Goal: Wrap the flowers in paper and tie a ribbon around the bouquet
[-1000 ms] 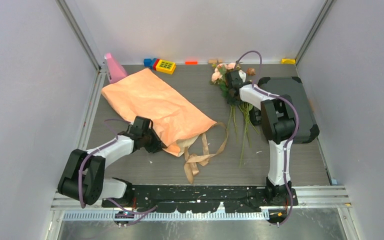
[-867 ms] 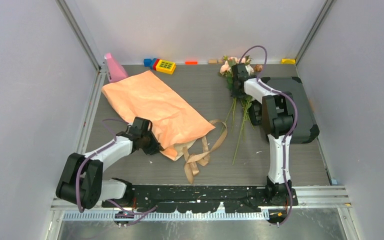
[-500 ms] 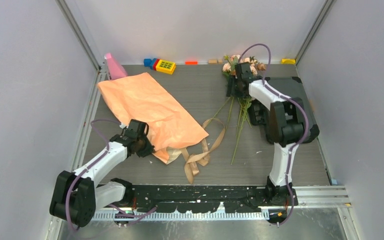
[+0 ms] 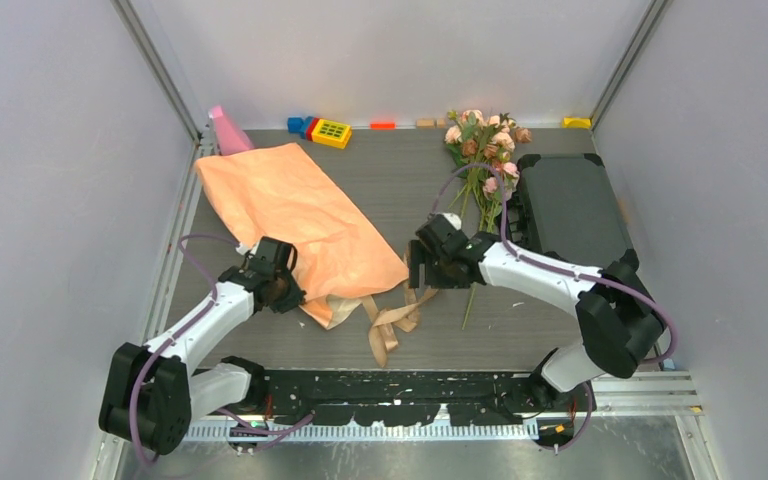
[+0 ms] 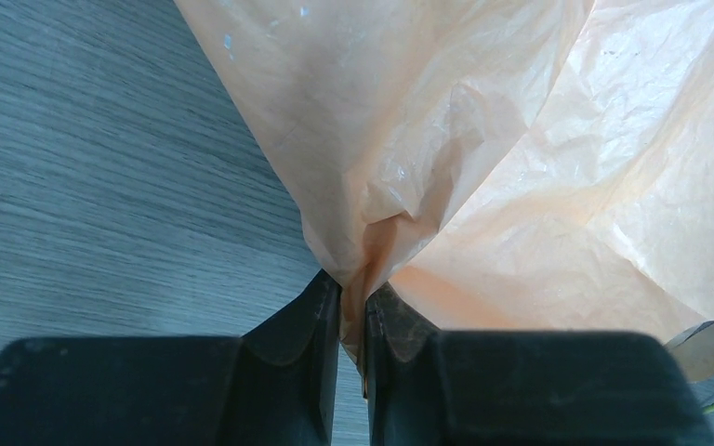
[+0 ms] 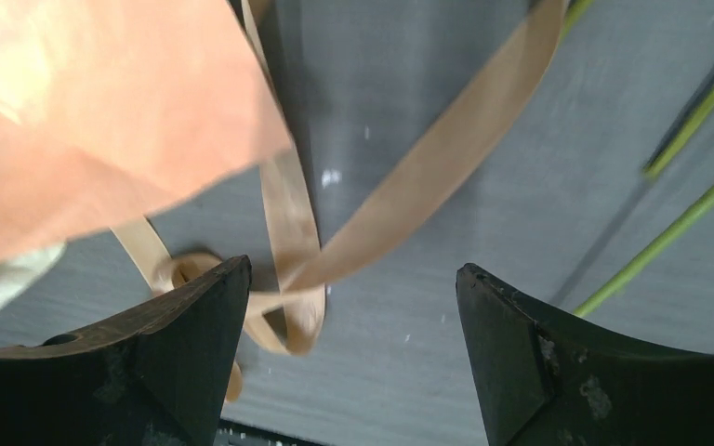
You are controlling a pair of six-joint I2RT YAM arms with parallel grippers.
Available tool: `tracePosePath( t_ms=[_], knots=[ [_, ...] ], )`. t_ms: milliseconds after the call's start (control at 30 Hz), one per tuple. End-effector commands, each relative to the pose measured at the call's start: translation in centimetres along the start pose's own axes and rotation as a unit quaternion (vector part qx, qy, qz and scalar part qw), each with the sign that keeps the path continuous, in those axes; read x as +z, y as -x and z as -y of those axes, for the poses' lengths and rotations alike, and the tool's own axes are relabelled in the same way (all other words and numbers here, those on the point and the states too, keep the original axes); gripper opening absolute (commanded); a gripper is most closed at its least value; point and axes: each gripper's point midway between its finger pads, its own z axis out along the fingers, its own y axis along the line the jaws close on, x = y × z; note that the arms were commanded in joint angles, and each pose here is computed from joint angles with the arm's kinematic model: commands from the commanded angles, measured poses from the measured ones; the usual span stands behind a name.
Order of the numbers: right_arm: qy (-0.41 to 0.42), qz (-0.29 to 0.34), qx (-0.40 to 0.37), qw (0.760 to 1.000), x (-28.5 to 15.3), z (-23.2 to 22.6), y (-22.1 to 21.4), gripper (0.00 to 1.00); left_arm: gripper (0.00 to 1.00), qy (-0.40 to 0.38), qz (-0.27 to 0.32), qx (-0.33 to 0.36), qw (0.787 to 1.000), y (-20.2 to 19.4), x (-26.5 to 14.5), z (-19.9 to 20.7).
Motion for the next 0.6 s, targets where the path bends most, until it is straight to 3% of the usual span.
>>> tracePosePath(
  t_ms=[0,233,333,400,567],
  knots=[
    [-0.023,-0.006,0.043,0.999,-0.4,-1.0,-2.3,0.86,0.16,0.009,0.01,0.01,1.0,0.6,-0.2,-0.1],
    [-0.016,-0.025,0.014,0.999,2.3,-3.9,-5.1,0.87,0.16,0.006,0.005,0.009,1.0,0.4,-0.1,-0.1],
    [-0.045,-0.021,0.018,0.999,3.5,-3.3,-5.3,0.82,0.16,0.007,0.007,0.009,1.0,0.4,-0.1,-0.2],
    [-0.07,-0.013,0.02,0.997,4.1,-2.5,-5.3,0.69,0.16,0.009,0.009,0.009,1.0,0.4,-0.1,-0.3],
    [-0.133,0.042,0.027,0.99,3.6,-0.3,-3.4,0.08,0.16,0.01,0.014,0.008,1.0,0.4,-0.3,-0.5]
  ],
)
